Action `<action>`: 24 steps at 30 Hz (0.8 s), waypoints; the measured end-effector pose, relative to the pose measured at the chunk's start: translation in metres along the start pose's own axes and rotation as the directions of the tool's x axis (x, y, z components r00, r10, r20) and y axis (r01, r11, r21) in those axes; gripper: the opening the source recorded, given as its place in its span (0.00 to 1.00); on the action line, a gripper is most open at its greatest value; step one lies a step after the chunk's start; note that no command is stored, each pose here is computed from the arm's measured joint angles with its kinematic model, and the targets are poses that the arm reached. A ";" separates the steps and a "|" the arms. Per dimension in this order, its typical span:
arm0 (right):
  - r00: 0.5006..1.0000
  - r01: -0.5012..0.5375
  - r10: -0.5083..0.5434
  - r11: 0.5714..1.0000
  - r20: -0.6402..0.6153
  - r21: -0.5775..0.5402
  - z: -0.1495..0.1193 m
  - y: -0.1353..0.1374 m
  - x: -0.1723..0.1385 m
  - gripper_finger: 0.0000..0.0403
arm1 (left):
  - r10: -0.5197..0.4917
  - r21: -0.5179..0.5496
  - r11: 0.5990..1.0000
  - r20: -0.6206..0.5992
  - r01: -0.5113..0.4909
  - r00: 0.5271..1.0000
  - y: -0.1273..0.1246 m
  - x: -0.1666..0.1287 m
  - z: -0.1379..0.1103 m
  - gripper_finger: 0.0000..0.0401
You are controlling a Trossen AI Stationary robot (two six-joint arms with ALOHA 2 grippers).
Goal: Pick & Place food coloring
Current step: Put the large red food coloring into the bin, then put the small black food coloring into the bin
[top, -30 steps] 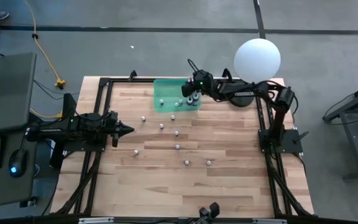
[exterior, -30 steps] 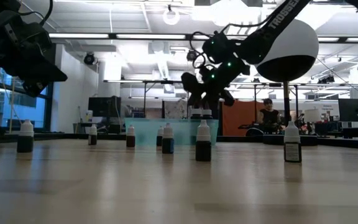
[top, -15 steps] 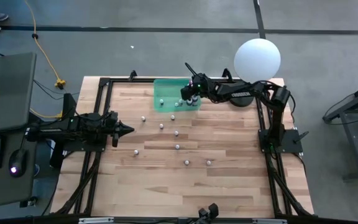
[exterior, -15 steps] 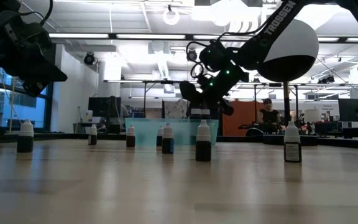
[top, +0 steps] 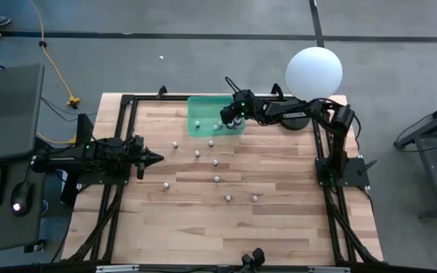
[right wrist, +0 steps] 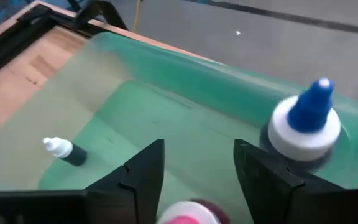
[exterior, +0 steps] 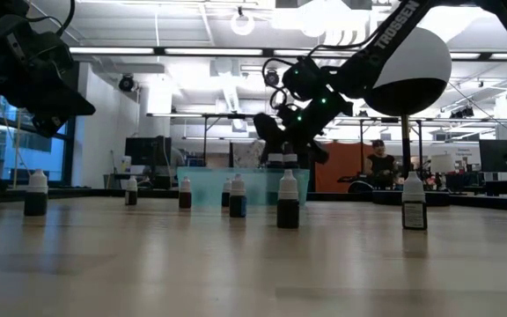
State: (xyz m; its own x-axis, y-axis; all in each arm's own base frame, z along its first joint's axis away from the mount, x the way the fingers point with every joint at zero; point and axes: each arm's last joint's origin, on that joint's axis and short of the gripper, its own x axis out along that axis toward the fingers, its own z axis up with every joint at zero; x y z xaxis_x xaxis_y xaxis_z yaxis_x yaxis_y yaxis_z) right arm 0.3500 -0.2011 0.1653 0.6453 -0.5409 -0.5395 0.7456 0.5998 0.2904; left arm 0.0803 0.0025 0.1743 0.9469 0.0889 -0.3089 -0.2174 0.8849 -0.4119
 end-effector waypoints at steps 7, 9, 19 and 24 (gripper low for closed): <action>0.998 -0.020 0.022 0.998 0.051 -0.054 0.013 0.004 -0.011 0.53 | 0.000 0.000 1.000 0.000 0.000 1.000 0.000 0.000 0.000 0.00; 0.998 -0.020 0.024 0.998 0.065 -0.061 0.017 0.004 -0.015 0.54 | 0.000 0.000 1.000 0.000 0.000 1.000 0.000 0.000 0.000 0.00; 0.982 -0.068 0.087 0.991 0.166 -0.119 0.046 0.013 -0.048 0.53 | 0.000 0.000 1.000 0.000 0.000 1.000 0.000 0.000 0.000 0.00; 0.966 -0.083 0.121 0.982 0.228 -0.169 0.065 0.017 -0.077 0.50 | 0.000 0.000 1.000 0.000 0.000 1.000 0.000 0.000 0.000 0.00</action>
State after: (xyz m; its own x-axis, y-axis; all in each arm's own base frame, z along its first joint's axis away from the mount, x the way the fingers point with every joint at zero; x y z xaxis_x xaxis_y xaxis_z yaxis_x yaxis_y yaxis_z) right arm 0.3241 -0.1870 0.2630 0.7518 -0.5845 -0.3054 0.6503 0.7339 0.1961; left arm 0.0803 0.0026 0.1743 0.9470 0.0890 -0.3087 -0.2174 0.8849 -0.4119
